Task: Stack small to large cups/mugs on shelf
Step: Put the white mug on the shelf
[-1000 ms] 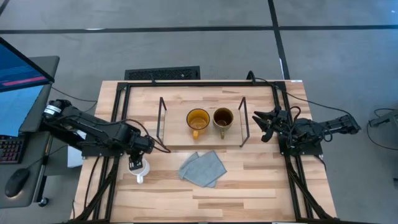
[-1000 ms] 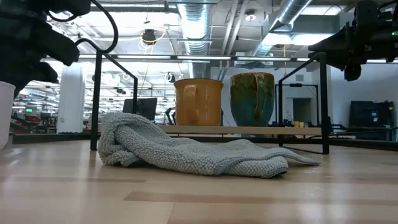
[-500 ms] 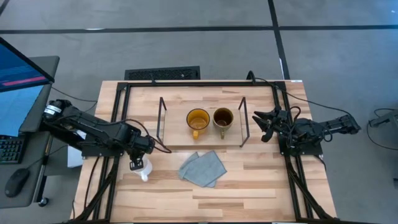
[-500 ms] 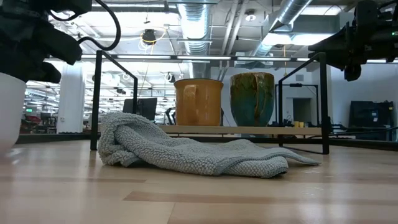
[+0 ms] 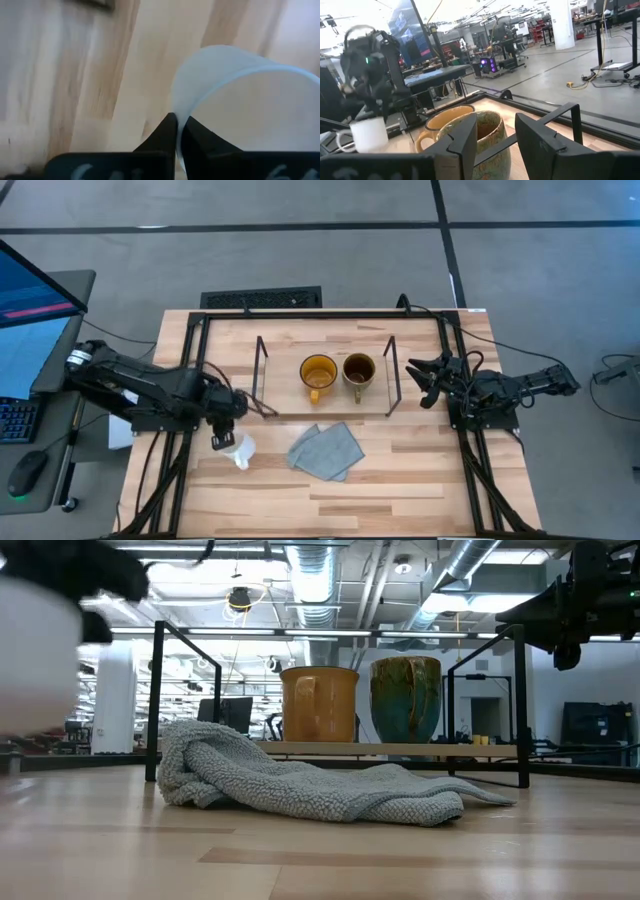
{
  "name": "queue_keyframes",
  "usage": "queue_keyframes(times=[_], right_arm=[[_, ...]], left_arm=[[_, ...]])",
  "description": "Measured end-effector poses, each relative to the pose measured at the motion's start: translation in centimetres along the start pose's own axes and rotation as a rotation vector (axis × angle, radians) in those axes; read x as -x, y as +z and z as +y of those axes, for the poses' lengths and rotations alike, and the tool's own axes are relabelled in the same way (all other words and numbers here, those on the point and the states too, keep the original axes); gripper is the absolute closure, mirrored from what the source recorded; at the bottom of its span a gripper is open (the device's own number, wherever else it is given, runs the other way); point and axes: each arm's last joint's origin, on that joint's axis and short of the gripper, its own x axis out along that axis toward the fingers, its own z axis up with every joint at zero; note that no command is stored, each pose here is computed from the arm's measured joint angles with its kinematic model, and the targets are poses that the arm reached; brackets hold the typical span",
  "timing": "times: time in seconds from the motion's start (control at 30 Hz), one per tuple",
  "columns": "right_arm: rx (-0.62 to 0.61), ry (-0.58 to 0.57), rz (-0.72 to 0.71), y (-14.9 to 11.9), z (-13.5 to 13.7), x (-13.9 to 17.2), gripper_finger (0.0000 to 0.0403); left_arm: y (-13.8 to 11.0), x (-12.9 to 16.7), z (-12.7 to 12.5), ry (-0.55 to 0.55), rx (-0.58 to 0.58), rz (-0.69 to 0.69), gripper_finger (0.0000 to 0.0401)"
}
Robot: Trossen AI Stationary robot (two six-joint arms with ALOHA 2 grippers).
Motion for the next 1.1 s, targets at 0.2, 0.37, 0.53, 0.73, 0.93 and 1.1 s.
queue_keyframes(times=[0.2, 0.37, 0.53, 0.73, 0.93, 1.1], right_arm=[[0.001, 0.000, 0.000, 0.0, 0.0, 0.0, 0.0249], [0.007, -0.001, 0.008, -0.1, 0.0, 0.0, 0.0249], [0.033, -0.002, 0.013, -0.1, 0.0, 0.0, 0.0249], [0.057, -0.002, 0.008, -0.1, 0.0, 0.0, 0.0249], [0.055, -0.001, 0.005, -0.1, 0.0, 0.0, 0.0249], [0.054, -0.001, 0.005, -0.1, 0.0, 0.0, 0.0249]], left_arm=[[0.5, 5.9, 0.1, -0.056, 0.054, -0.170, 0.0401], [0.4, 10.8, 0.4, -0.083, 0.105, -0.292, 0.0401], [1.1, 14.7, 0.6, -0.031, 0.058, -0.453, 0.0401], [3.2, 16.7, 1.8, 0.112, -0.005, -0.457, 0.0401], [6.1, 16.7, 4.3, 0.169, -0.051, -0.275, 0.0401], [8.2, 15.8, 6.4, 0.166, -0.074, -0.181, 0.0401]])
